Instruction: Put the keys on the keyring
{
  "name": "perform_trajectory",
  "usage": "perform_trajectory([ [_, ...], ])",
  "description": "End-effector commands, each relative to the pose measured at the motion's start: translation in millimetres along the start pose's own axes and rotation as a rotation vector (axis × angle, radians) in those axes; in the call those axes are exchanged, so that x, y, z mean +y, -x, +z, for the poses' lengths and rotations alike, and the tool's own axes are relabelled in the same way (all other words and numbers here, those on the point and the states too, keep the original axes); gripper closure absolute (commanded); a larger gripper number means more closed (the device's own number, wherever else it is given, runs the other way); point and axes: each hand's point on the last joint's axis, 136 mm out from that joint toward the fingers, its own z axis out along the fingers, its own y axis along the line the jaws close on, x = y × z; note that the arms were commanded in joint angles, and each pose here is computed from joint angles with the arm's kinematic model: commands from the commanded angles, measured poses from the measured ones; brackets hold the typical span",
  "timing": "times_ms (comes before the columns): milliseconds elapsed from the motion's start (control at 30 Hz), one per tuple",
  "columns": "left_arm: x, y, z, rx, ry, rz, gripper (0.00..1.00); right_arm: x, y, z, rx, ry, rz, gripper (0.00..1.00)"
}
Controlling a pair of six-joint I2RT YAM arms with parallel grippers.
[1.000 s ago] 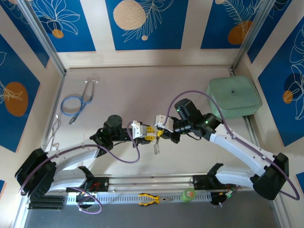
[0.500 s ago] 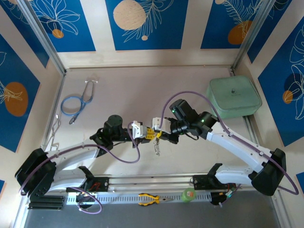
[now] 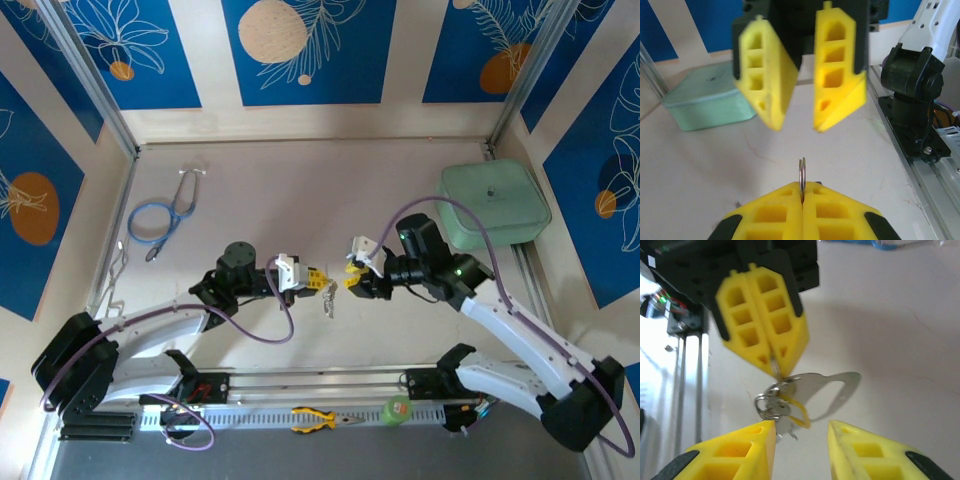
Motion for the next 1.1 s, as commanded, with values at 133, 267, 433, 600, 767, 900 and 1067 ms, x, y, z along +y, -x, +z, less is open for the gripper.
perform_trajectory([
  [133,-8.2,18.4,-0.6,-0.099,-0.04,0.038,1.0,17.3,1.9,12.5,-0.114,0.118,0.096,0.66],
  [267,-11.3,20.5,-1.0,-0.106,-0.058,0.036,1.0,11.6,-7.9,18.9,-0.109,0.096,0.117,0.6],
  [433,-14.5,20.4,-0.5,-0.111,-0.079,0.027,1.0,9.4,-12.6,18.5,-0.13,0.109,0.16,0.56],
  [600,-17.0,23.3,0.4,-0.128,-0.104,0.021,1.0,12.9,-13.3,21.1,-0.145,0.177,0.2,0.48],
  [767,-19.2,25.7,0.6,-0.137,-0.122,0.015,1.0,18.7,-7.0,22.8,-0.165,0.248,0.206,0.48],
  [900,-19.8,26.8,0.2,-0.14,-0.124,0.016,1.0,20.9,-6.3,23.4,-0.158,0.282,0.215,0.56],
  [1067,-20.3,22.0,0.7,-0.128,-0.122,0.012,1.0,19.7,0.2,15.9,-0.175,0.273,0.204,0.82],
])
